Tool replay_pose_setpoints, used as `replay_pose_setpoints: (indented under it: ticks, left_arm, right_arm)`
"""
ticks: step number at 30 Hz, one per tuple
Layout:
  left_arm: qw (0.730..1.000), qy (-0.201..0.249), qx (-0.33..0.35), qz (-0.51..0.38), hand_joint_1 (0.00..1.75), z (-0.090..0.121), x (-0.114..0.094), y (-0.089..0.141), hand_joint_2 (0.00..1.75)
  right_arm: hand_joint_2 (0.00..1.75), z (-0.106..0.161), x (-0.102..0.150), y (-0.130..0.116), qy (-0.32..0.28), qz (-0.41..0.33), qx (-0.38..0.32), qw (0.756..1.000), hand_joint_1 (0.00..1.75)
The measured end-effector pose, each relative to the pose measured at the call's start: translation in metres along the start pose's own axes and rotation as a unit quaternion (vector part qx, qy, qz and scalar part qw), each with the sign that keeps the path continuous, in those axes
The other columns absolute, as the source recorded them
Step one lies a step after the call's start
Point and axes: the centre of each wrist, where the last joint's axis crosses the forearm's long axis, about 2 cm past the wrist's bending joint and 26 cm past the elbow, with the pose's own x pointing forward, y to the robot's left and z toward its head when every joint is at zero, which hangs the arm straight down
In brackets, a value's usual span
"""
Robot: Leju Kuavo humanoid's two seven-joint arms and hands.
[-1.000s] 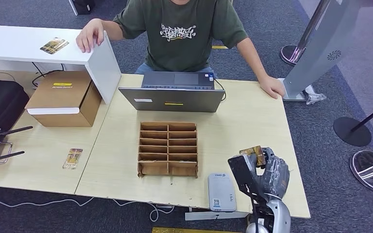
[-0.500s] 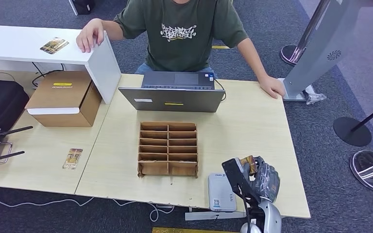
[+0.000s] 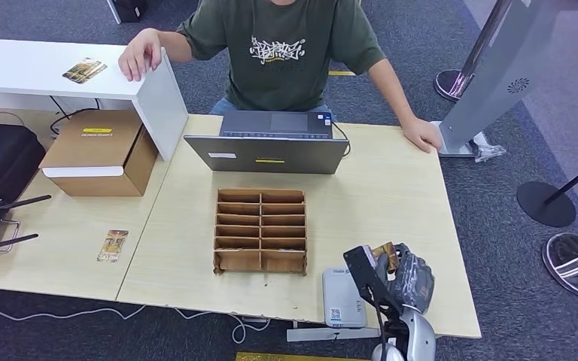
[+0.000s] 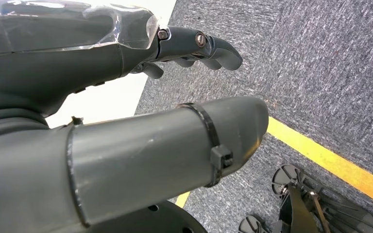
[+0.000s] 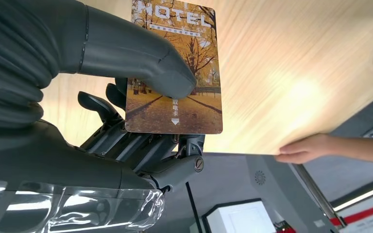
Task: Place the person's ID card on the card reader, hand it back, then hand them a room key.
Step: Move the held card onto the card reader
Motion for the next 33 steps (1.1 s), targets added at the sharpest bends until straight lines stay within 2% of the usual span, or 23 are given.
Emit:
replay_pose_setpoints:
  ticks: [14,22,33]
  left_arm:
    - [1.0,0.001,-0.001,0.006,0.0,0.001,-0.001,-0.001,0.0]
    - [1.0,0.002,-0.004,0.01,0.0,0.002,-0.002,-0.004,0.0]
    - [1.0,0.003,-0.005,0.01,0.0,0.002,-0.003,-0.005,0.0]
  right_arm:
    - [1.75,0.015,0.016,-0.023,-0.046,0.021,-0.053,0.997,1.75]
    - [1.75,0.031,0.024,-0.024,-0.053,0.035,-0.04,0.997,1.75]
    - [1.75,0.038,0.025,-0.023,-0.046,0.038,-0.027,0.998,1.75]
